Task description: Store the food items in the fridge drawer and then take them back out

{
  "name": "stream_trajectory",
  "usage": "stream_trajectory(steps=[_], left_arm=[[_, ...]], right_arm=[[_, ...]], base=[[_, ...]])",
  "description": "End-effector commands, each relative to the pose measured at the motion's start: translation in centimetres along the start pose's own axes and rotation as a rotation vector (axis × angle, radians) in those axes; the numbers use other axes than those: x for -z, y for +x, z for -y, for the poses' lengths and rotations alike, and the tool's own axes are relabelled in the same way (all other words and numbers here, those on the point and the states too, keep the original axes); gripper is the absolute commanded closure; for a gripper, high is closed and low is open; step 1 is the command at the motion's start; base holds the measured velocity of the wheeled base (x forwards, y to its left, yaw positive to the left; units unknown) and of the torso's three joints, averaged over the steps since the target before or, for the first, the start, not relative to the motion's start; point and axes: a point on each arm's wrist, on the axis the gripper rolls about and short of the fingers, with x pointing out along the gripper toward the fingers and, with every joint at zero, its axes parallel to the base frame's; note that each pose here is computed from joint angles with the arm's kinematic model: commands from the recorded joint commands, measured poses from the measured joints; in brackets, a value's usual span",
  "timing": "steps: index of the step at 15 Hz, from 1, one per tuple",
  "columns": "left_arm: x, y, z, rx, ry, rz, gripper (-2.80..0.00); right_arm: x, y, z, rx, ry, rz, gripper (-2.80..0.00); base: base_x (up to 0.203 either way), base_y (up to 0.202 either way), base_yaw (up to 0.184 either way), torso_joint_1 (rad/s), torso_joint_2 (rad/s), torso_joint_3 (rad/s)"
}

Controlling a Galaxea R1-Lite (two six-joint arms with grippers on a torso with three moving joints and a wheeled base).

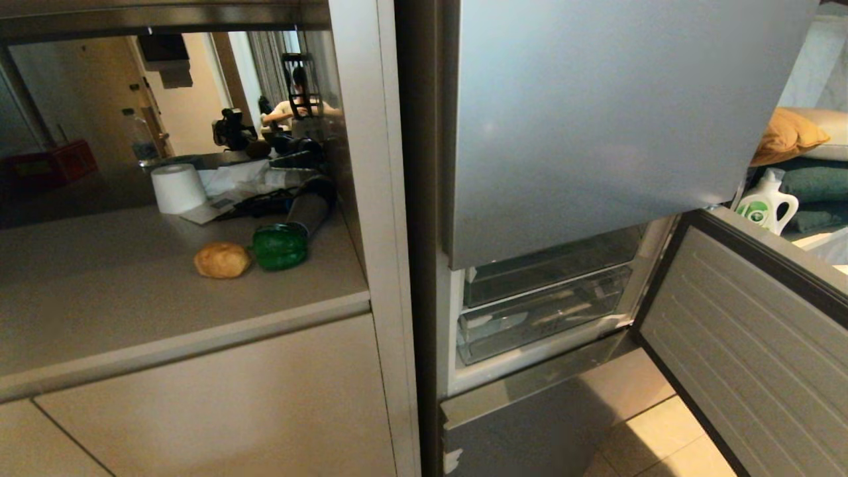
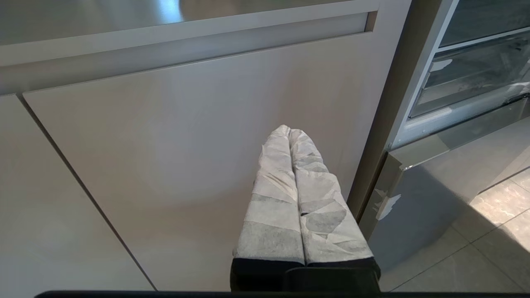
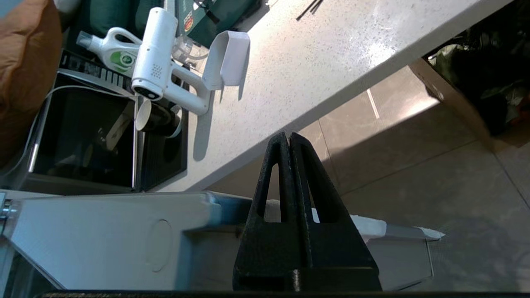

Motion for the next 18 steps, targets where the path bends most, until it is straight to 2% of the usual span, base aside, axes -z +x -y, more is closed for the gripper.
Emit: stream_trajectory(steps=[1, 7, 10, 16, 18], left_arm=[[0.0, 0.0, 0.0, 0.0, 0.0, 0.0, 0.0], [0.0, 0.0, 0.0, 0.0, 0.0, 0.0, 0.0], [0.0, 0.0, 0.0, 0.0, 0.0, 0.0, 0.0], [0.0, 0.0, 0.0, 0.0, 0.0, 0.0, 0.0], [0.0, 0.0, 0.0, 0.0, 0.0, 0.0, 0.0]], right_arm=[[0.5, 0.0, 0.2, -0.003, 0.008, -0.02, 0.0], [4.7, -2.9, -0.7, -0.07, -0.083, 0.004, 0.0], [5.8, -4.0, -1.2, -0.111, -0.136, 0.042, 0.0], [7.1, -4.8, -1.0, -0.125, -0.15, 0.072, 0.0], [7.2, -4.8, -0.9, -0.1, -0.142, 0.087, 0.0]], base=[[0.0, 0.0, 0.0, 0.0, 0.0, 0.0], [0.0, 0.0, 0.0, 0.0, 0.0, 0.0], [0.0, 0.0, 0.0, 0.0, 0.0, 0.0], [0.0, 0.0, 0.0, 0.0, 0.0, 0.0], [0.0, 0.0, 0.0, 0.0, 0.0, 0.0]])
